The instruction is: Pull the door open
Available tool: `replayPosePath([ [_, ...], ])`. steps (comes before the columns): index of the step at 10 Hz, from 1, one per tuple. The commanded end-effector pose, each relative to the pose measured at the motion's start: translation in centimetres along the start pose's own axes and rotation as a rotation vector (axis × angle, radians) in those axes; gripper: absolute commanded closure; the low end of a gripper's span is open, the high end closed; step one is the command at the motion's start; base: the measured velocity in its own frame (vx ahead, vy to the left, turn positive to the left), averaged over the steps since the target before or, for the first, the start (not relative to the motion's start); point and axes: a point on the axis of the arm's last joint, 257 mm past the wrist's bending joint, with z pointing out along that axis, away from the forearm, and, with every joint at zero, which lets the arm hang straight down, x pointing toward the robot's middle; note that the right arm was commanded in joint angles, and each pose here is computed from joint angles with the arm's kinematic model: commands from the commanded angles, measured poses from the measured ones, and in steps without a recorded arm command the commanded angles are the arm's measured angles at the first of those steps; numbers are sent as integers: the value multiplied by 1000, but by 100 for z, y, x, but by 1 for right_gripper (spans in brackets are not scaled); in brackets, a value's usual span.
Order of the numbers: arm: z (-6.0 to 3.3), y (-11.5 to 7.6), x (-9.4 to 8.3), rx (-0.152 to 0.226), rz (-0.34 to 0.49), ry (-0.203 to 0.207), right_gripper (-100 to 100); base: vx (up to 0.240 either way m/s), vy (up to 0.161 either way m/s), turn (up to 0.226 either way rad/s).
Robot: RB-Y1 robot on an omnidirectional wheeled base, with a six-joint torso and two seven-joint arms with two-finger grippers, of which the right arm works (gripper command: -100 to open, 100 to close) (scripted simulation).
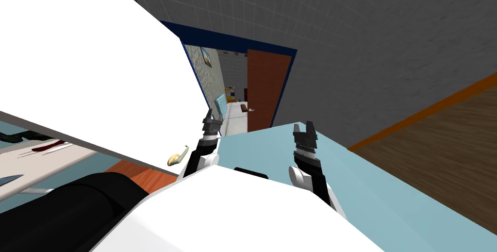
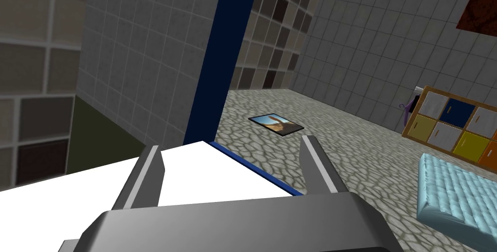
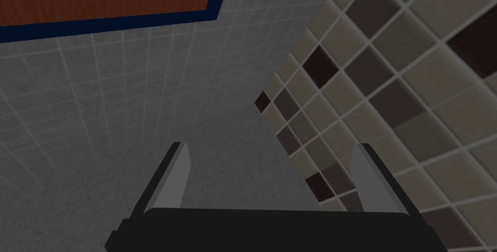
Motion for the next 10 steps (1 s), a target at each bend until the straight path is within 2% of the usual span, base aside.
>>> replayPosePath([
  [1, -23, -126, -5, 15, -1, 6, -100, 71, 8, 83],
  [6, -100, -571, -15, 77, -3, 21, -100, 90, 6, 114],
  [7, -101, -574, -15, 77, -3, 21, -100, 57, -2, 42],
  [10, -163, -868, -36, 119, -5, 27, -100, 73, 1, 125],
])
